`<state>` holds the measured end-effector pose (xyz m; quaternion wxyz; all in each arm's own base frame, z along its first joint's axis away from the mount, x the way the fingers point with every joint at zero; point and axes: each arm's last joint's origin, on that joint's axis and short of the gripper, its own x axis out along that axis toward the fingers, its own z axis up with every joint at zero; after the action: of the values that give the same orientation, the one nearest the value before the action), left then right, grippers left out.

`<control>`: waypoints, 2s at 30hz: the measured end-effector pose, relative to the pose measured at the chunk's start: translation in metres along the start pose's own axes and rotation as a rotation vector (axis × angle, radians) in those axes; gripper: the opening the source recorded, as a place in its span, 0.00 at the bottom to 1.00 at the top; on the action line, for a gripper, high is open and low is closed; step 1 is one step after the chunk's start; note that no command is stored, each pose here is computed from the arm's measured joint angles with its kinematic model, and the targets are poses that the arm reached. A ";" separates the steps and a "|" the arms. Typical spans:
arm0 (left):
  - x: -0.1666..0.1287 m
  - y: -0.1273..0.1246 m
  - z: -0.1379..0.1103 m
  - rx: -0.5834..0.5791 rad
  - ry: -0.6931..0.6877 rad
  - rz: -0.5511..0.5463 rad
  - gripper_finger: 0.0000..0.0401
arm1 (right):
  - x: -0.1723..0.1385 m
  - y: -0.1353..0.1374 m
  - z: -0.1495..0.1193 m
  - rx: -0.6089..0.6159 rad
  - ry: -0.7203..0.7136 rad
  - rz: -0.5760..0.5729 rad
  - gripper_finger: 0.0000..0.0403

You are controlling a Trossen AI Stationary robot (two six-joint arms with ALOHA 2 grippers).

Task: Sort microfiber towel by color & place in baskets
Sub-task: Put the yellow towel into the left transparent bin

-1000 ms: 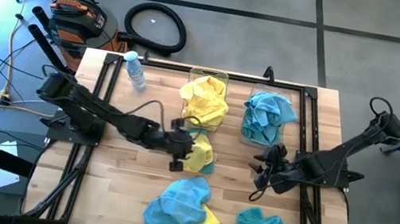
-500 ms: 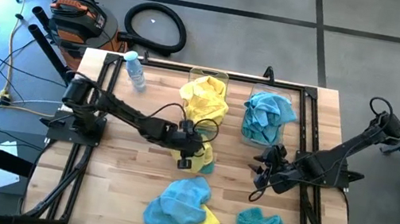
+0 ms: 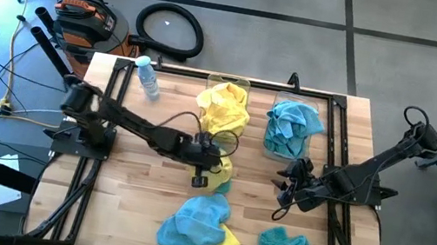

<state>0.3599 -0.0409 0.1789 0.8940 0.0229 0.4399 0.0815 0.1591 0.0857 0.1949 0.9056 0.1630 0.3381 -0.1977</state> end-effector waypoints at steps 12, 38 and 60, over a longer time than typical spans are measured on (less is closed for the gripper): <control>-0.146 0.040 0.065 0.137 -0.414 0.273 0.00 | 0.000 -0.001 0.000 -0.009 0.002 -0.013 0.43; -0.147 0.014 0.075 -0.041 -0.399 -0.077 0.00 | 0.000 -0.001 -0.001 -0.007 0.004 -0.017 0.43; 0.015 -0.023 0.022 -0.082 -0.064 -0.052 0.19 | 0.000 -0.001 0.000 -0.003 -0.002 -0.011 0.43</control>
<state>0.3888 -0.0600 0.1782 0.9097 -0.0228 0.4078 0.0753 0.1586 0.0852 0.1948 0.9050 0.1598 0.3384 -0.2023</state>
